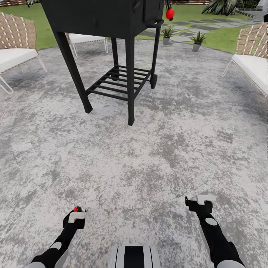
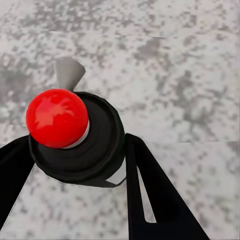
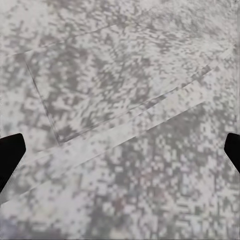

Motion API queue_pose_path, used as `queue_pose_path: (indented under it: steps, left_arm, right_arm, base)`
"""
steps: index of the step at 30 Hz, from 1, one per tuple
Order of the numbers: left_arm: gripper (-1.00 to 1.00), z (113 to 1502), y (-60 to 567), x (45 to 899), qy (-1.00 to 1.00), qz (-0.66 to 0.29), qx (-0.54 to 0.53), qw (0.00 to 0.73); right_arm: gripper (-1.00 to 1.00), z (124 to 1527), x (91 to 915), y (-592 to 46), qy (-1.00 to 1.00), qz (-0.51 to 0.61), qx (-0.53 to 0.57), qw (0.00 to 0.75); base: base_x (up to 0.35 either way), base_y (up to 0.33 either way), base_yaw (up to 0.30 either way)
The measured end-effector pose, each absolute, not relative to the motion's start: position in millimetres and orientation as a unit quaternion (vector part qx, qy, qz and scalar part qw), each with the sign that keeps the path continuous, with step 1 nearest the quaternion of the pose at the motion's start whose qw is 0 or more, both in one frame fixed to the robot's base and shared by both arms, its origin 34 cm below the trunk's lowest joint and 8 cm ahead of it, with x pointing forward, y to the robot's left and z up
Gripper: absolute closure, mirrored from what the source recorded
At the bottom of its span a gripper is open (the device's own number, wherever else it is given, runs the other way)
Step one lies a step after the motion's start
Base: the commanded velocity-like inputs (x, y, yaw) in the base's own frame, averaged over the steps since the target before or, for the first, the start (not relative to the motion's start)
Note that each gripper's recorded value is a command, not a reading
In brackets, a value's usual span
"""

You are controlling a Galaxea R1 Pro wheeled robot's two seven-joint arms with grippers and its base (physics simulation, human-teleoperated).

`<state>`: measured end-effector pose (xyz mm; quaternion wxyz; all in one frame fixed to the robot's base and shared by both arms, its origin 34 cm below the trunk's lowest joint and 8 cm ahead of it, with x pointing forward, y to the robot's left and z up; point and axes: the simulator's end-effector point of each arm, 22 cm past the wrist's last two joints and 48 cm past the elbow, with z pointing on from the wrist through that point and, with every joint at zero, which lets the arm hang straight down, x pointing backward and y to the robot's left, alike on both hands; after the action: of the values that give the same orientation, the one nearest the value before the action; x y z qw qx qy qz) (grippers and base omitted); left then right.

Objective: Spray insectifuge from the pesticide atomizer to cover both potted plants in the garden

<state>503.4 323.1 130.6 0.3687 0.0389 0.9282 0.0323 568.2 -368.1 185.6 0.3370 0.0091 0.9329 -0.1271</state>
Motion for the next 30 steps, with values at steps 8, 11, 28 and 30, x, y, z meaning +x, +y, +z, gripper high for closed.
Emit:
queue_pose_path:
  steps: [8, 11, 28, 30]
  left_arm:
    - [1.0, 145.2, 323.0, 515.1, 0.922, 0.033, 0.038, 0.383]
    - [1.0, 150.6, 323.1, 519.1, 0.92, 0.033, 0.038, 0.388]
    - [1.0, 163.8, 353.5, 457.0, 0.925, 0.061, 0.016, 0.374]
    - [1.0, 164.8, 364.3, 443.0, 0.926, 0.079, 0.001, 0.369]
  right_arm:
    - [-1.0, 203.1, 578.9, -368.3, 0.927, -0.127, 0.011, 0.353]
    - [-1.0, 209.9, 582.8, -368.4, 0.924, -0.127, 0.012, 0.359]
    - [-1.0, 212.9, 549.8, -353.0, 0.904, -0.105, 0.0, 0.415]
    - [-1.0, 204.8, 528.6, -353.3, 0.905, -0.101, -0.002, 0.414]
  base:
    - [0.0, 0.0, 0.0]
    - [0.0, 0.0, 0.0]
    - [0.0, 0.0, -0.059]
    - [0.0, 0.0, -0.074]
